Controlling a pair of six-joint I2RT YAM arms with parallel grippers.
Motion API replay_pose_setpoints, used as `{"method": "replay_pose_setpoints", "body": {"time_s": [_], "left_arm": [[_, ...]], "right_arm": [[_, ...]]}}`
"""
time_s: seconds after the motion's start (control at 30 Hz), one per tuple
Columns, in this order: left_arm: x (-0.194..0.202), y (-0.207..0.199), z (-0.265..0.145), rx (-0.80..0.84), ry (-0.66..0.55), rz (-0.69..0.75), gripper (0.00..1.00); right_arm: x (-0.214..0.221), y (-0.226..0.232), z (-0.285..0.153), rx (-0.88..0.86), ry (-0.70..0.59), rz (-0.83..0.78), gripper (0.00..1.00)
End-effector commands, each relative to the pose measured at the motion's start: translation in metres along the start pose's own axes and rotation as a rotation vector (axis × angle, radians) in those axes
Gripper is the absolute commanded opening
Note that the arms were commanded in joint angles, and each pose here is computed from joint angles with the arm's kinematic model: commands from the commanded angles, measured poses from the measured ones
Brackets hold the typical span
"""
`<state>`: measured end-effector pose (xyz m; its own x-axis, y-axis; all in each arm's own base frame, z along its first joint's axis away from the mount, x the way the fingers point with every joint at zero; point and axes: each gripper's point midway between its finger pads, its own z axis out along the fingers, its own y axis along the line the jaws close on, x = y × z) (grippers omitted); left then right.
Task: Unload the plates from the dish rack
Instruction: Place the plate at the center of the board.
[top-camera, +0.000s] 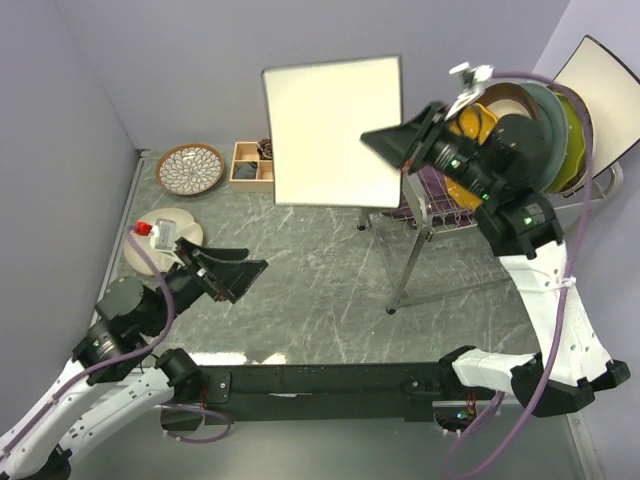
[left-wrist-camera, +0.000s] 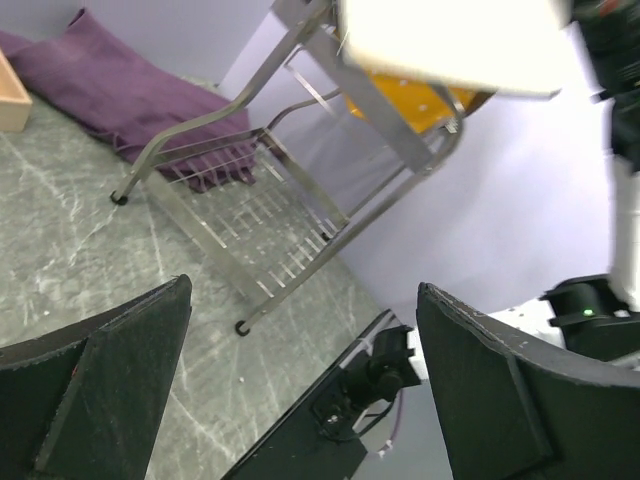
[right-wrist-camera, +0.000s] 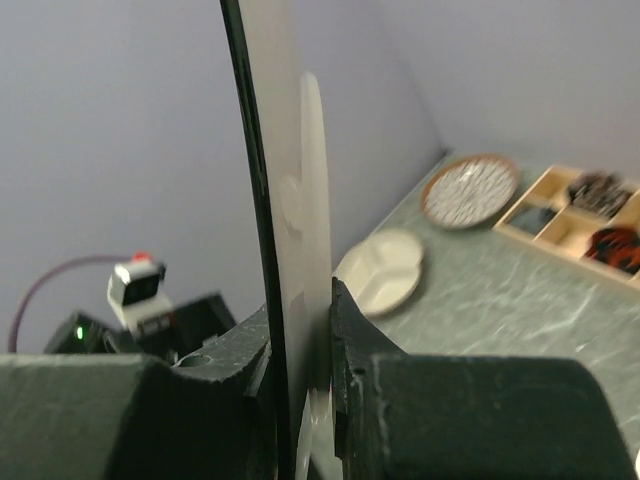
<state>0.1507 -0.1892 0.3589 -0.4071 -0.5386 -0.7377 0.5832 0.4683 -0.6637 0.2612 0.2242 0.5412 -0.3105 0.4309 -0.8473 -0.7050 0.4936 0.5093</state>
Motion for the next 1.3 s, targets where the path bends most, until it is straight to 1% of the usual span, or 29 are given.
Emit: {"method": "replay_pose_setpoints", "body": {"time_s": [0.0,0.13,0.17,0.2,0.23,0.3,0.33,0.4,0.53,0.67,0.7,0.77,0.8,0.87,0.9,0.97,1.0,1.07,1.1,1.13,1.2,1.23,1.27], "left_arm": [[-0.016,-0.026,-0.019,0.082,-0.025,-0.021,0.99],[-0.018,-0.03,-0.027,0.095,-0.03,-0.03,0.99],[-0.019,-0.029,-0.028,0.089,-0.035,-0.038,0.99],[-0.019,-0.029,-0.029,0.088,-0.035,-0.043,0.99],[-0.02,-0.03,-0.029,0.098,-0.039,-0.045,0.99],[-0.017,-0.032,-0.028,0.113,-0.033,-0.061,0.99],[-0.018,-0.036,-0.028,0.137,-0.039,-0.063,1.0],[-0.015,-0.037,-0.025,0.151,-0.033,-0.077,1.0],[-0.012,-0.043,-0.018,0.191,-0.023,-0.09,0.99],[-0.015,-0.052,-0.015,0.242,-0.039,-0.106,0.94],[-0.016,-0.054,-0.015,0.256,-0.043,-0.111,0.89],[-0.01,-0.053,-0.015,0.265,-0.03,-0.126,0.83],[-0.015,-0.059,-0.016,0.301,-0.053,-0.129,0.78],[-0.008,-0.058,-0.014,0.32,-0.039,-0.15,0.74],[-0.008,-0.062,-0.014,0.347,-0.04,-0.155,0.64],[0.0,-0.059,-0.01,0.353,-0.02,-0.176,0.51],[0.004,-0.061,-0.011,0.371,-0.007,-0.177,0.36],[0.006,-0.062,-0.012,0.386,-0.003,-0.198,0.21],[0.006,-0.061,-0.012,0.382,-0.004,-0.208,0.08],[0.006,-0.06,-0.014,0.377,-0.005,-0.224,0.02],[0.007,-0.057,-0.016,0.366,-0.006,-0.242,0.01],[0.007,-0.056,-0.02,0.363,-0.01,-0.252,0.01],[0.006,-0.057,-0.022,0.366,-0.016,-0.256,0.01]], "right_arm": [[-0.028,0.079,-0.029,-0.288,-0.134,-0.039,0.0],[0.003,0.084,-0.033,-0.357,-0.056,0.006,0.0],[0.017,0.077,-0.031,-0.354,-0.021,0.035,0.0],[0.017,0.083,-0.038,-0.381,-0.031,0.028,0.0],[0.031,0.081,-0.038,-0.396,0.005,0.046,0.0],[0.039,0.086,-0.044,-0.433,0.018,0.051,0.0],[0.05,0.085,-0.045,-0.449,0.056,0.08,0.0],[0.055,0.092,-0.049,-0.49,0.064,0.085,0.0],[0.077,0.096,-0.052,-0.528,0.12,0.112,0.0],[0.094,0.098,-0.051,-0.539,0.169,0.12,0.0],[0.098,0.099,-0.05,-0.541,0.18,0.125,0.0],[0.105,0.095,-0.048,-0.53,0.194,0.131,0.0],[0.11,0.095,-0.046,-0.537,0.207,0.136,0.0],[0.118,0.093,-0.043,-0.544,0.222,0.156,0.0],[0.122,0.093,-0.041,-0.546,0.23,0.167,0.0],[0.129,0.09,-0.037,-0.536,0.236,0.174,0.0],[0.13,0.088,-0.036,-0.53,0.234,0.172,0.0],[0.133,0.084,-0.034,-0.517,0.243,0.167,0.0],[0.135,0.083,-0.034,-0.511,0.247,0.164,0.0],[0.134,0.083,-0.033,-0.508,0.24,0.153,0.0],[0.134,0.081,-0.032,-0.501,0.237,0.14,0.01],[0.133,0.079,-0.03,-0.49,0.231,0.131,0.12],[0.134,0.076,-0.029,-0.472,0.235,0.13,0.2]]}}
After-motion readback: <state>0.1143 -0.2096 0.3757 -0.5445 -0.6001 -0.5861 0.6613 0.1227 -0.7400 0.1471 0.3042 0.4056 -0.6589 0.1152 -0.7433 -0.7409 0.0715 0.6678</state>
